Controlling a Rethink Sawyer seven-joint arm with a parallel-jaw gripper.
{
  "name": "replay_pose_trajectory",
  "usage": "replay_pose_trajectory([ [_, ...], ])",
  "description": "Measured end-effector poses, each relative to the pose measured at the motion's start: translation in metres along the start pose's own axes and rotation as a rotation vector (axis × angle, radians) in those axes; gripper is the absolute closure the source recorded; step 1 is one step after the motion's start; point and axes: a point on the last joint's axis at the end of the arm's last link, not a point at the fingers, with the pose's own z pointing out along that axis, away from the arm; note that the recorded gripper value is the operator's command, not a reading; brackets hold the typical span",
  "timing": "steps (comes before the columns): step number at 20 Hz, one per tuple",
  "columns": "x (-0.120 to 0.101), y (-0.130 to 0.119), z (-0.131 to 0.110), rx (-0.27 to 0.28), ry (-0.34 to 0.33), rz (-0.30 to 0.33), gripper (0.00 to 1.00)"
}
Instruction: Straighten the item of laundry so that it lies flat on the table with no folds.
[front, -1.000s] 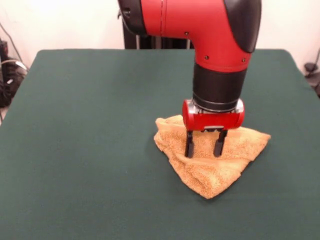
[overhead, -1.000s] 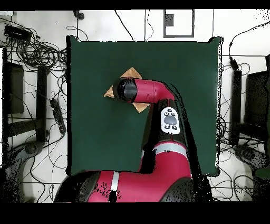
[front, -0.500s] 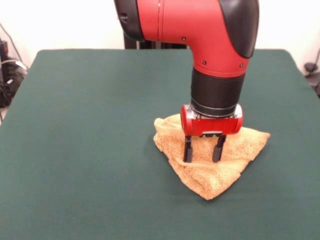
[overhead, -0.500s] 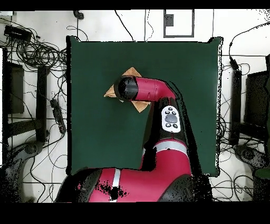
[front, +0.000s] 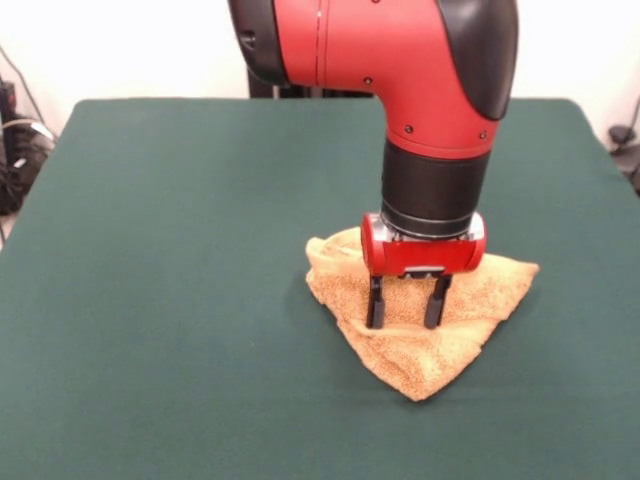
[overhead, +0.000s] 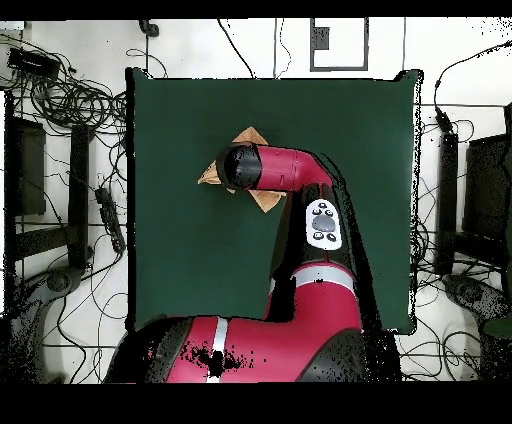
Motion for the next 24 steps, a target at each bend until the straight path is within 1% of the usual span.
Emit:
replay_pose_trajectory([
  [13,-0.0004,0.0006,-0.0001,0.007,-0.006,-0.005,0.00],
  [24,0.0008,0.0057,-0.0010,0.037,-0.025,-0.029,0.00],
])
